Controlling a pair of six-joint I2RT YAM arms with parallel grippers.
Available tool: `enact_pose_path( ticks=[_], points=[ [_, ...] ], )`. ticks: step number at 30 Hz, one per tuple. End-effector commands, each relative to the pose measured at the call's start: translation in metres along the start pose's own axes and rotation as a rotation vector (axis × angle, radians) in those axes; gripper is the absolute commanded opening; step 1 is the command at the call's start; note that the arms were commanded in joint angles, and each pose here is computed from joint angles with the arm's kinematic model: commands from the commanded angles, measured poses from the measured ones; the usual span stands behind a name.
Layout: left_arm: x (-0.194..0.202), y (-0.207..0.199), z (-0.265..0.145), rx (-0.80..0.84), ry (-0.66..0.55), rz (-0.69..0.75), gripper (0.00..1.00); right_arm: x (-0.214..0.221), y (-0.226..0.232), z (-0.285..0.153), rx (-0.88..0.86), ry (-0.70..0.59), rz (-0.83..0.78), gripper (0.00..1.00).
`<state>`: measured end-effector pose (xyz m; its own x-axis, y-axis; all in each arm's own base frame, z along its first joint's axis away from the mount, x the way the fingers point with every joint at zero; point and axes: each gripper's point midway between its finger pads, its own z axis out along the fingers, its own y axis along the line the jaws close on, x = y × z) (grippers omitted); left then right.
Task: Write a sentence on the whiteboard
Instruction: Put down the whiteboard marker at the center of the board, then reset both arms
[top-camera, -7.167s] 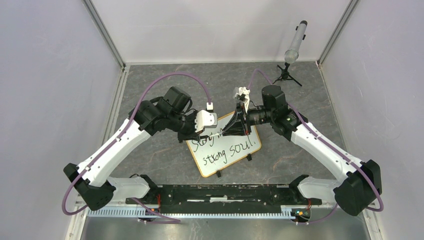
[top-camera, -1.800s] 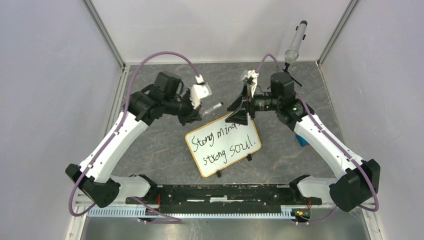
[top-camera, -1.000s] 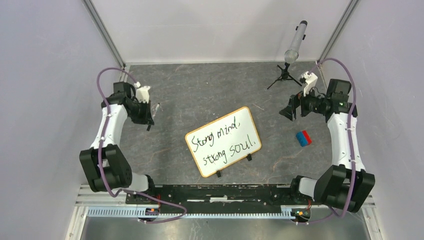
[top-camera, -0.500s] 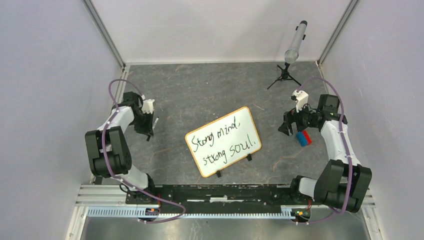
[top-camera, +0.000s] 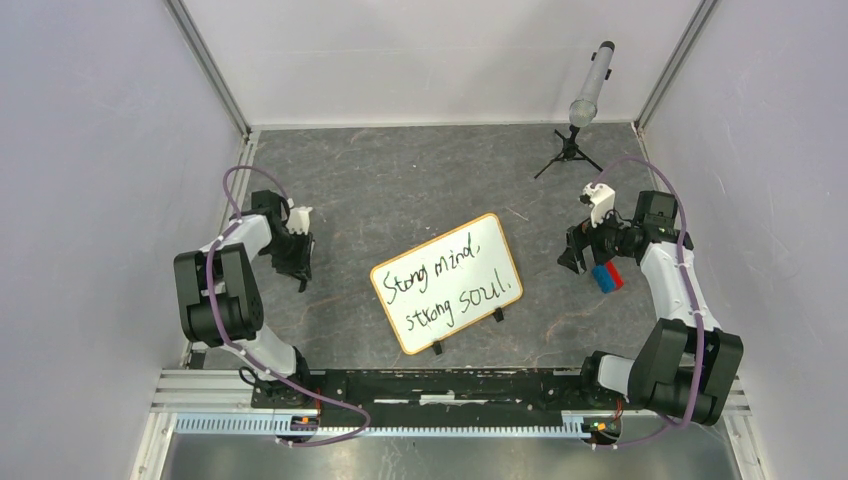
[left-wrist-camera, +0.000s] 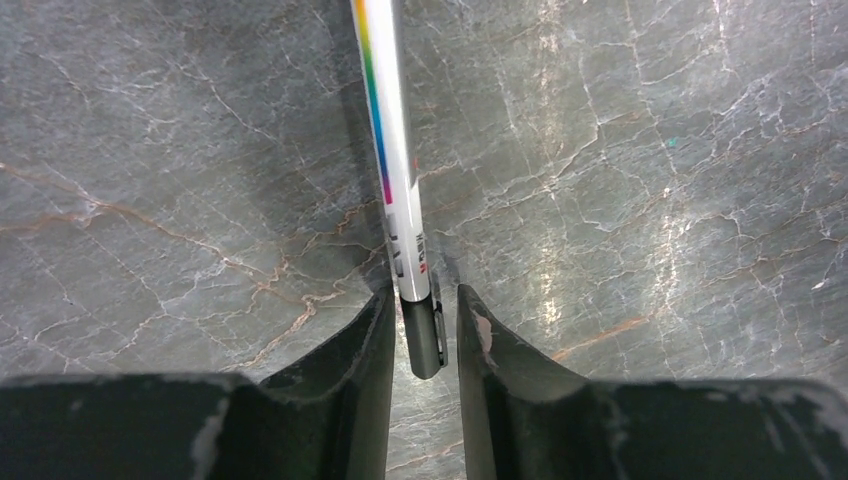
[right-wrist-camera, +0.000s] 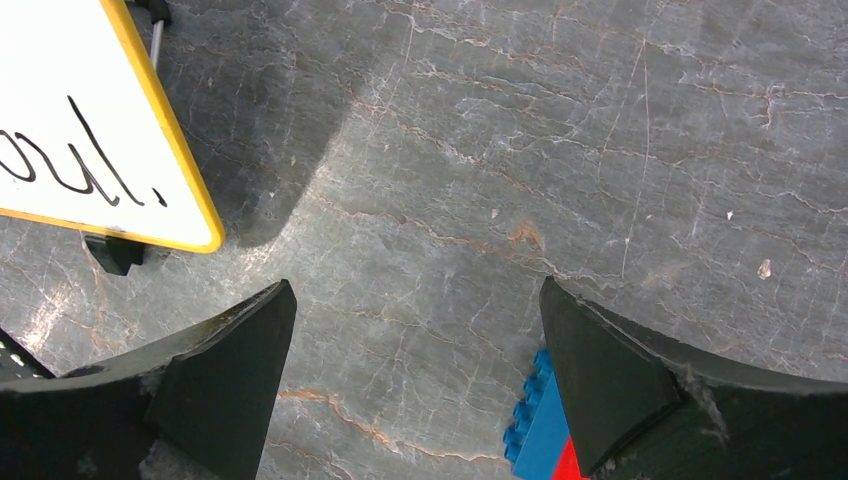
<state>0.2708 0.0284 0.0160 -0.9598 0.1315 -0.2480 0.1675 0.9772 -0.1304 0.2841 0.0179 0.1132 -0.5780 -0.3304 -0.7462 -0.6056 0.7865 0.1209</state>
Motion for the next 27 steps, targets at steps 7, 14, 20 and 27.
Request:
enact_pose_path(
  ticks=[7, 14, 20, 27],
  points=[
    [-0.027, -0.002, -0.035, -0.004, -0.083, 0.042, 0.66, -0.031, -0.014, -0.012, 0.033, -0.045, -0.069, 0.98],
    [-0.100, -0.006, -0.118, -0.011, -0.293, 0.129, 1.00, -0.076, -0.046, -0.039, 0.128, -0.109, -0.097, 0.98],
    [-0.146, -0.004, -0.172, -0.016, -0.470, 0.074, 1.00, -0.103, -0.080, -0.070, 0.224, -0.164, -0.115, 0.98],
    [-0.166, -0.001, -0.181, 0.034, -0.564, -0.056, 1.00, -0.104, -0.087, -0.069, 0.235, -0.190, -0.094, 0.98]
  ],
)
